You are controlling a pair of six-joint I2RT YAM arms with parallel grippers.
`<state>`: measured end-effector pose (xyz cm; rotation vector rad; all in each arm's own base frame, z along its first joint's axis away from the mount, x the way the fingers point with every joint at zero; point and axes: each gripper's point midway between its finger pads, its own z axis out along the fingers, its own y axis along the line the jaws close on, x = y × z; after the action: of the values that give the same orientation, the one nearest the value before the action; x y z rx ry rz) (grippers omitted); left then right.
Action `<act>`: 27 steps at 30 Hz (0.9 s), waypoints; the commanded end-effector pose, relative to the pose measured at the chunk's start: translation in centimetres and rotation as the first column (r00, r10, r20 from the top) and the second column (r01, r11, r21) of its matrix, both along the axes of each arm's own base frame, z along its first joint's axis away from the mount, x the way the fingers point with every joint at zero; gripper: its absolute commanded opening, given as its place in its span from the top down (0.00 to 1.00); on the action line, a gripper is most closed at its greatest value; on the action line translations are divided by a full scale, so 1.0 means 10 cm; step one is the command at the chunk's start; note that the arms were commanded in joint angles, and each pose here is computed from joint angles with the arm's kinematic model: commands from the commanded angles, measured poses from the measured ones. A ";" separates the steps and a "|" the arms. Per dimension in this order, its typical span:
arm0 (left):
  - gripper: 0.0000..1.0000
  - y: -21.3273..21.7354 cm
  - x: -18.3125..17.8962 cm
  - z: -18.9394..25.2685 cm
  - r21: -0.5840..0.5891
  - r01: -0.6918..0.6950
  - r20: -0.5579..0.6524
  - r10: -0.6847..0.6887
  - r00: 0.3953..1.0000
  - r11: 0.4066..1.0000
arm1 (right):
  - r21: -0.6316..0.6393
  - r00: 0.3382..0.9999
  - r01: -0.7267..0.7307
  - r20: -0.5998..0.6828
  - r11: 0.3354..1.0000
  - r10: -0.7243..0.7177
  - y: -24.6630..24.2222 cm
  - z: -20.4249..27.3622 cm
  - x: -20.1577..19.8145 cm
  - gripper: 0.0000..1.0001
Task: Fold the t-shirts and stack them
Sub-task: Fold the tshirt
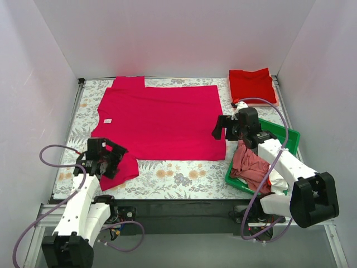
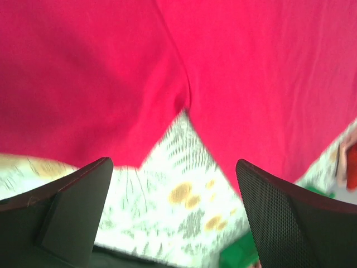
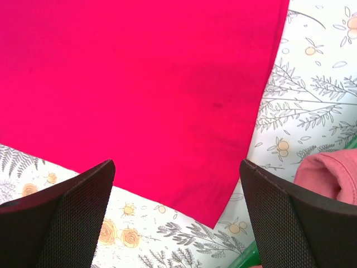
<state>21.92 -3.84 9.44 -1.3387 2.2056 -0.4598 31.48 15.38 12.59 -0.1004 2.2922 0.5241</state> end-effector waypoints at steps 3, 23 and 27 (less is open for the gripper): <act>0.08 -0.20 -0.33 -0.04 -0.036 -0.052 -0.080 0.049 0.996 0.998 | 0.039 0.997 -0.024 0.068 0.999 0.021 0.07 0.15 0.05 0.02; 0.10 -0.08 -0.56 -0.71 0.034 -0.238 -0.286 0.237 0.928 0.971 | -0.011 0.999 -0.029 0.041 1.000 0.030 0.03 -0.03 0.07 0.02; 0.10 -0.01 -0.53 -0.83 0.045 -0.303 -0.257 0.304 0.917 0.952 | -0.016 0.999 -0.029 0.039 0.999 0.029 0.02 -0.05 0.06 0.02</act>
<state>15.62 -4.89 2.40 -1.5943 2.3509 -0.1813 31.81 15.44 12.04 -0.1259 2.2902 0.5143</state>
